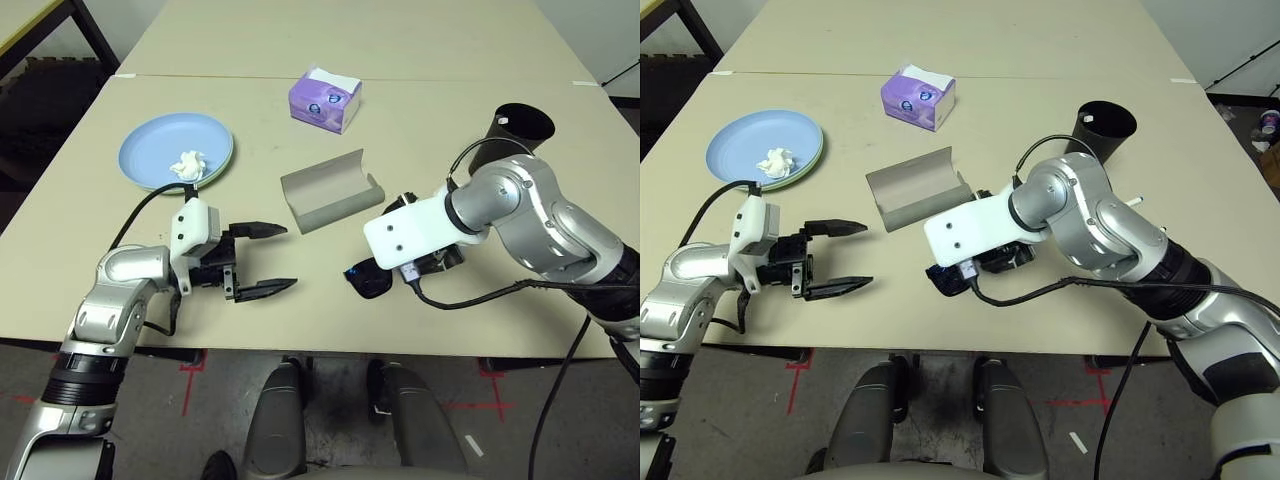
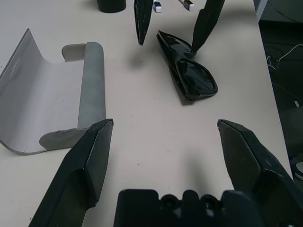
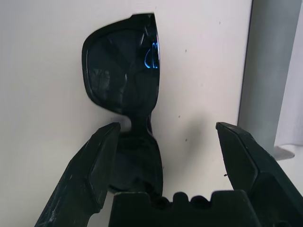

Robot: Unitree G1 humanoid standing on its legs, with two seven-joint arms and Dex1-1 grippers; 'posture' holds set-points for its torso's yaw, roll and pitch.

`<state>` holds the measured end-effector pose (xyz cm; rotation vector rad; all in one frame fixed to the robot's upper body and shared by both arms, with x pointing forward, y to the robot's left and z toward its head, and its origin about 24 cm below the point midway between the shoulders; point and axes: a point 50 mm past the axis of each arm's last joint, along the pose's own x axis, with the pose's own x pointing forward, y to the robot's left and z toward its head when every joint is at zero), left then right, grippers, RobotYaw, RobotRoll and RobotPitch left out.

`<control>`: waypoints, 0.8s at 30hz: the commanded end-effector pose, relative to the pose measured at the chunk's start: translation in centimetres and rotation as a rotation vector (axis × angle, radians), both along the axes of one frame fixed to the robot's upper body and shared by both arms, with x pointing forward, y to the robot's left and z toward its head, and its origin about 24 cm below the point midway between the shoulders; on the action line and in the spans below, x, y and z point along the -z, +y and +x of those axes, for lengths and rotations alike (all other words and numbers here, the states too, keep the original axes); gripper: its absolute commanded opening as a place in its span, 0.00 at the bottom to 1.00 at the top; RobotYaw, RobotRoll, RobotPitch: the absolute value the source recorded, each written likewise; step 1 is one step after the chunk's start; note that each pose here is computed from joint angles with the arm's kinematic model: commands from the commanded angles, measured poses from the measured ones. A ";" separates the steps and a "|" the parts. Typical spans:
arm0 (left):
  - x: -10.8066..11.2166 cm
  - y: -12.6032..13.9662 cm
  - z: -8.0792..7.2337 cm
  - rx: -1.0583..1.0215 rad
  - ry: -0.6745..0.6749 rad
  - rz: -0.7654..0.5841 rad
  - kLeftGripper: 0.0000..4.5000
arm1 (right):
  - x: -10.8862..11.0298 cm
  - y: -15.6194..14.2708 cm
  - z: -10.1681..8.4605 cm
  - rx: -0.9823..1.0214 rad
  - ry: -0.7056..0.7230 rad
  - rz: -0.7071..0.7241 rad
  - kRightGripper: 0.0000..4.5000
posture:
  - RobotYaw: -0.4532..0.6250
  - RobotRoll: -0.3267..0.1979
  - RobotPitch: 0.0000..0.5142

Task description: Organize and tidy the items on the table.

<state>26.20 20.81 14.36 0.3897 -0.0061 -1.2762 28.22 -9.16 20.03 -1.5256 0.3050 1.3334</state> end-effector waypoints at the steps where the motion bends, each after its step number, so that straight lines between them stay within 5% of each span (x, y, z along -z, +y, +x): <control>1: 0.2 -0.4 -0.3 0.016 -0.019 0.004 1.00 | 0.3 0.4 -0.7 -0.038 -0.001 -0.035 1.00 | 0.45 0.62 0.39; 24: 0.3 -0.5 -0.3 -0.010 -0.029 0.002 1.00 | 1.6 0.2 -1.3 0.050 0.074 -0.070 1.00 | 0.46 0.62 0.38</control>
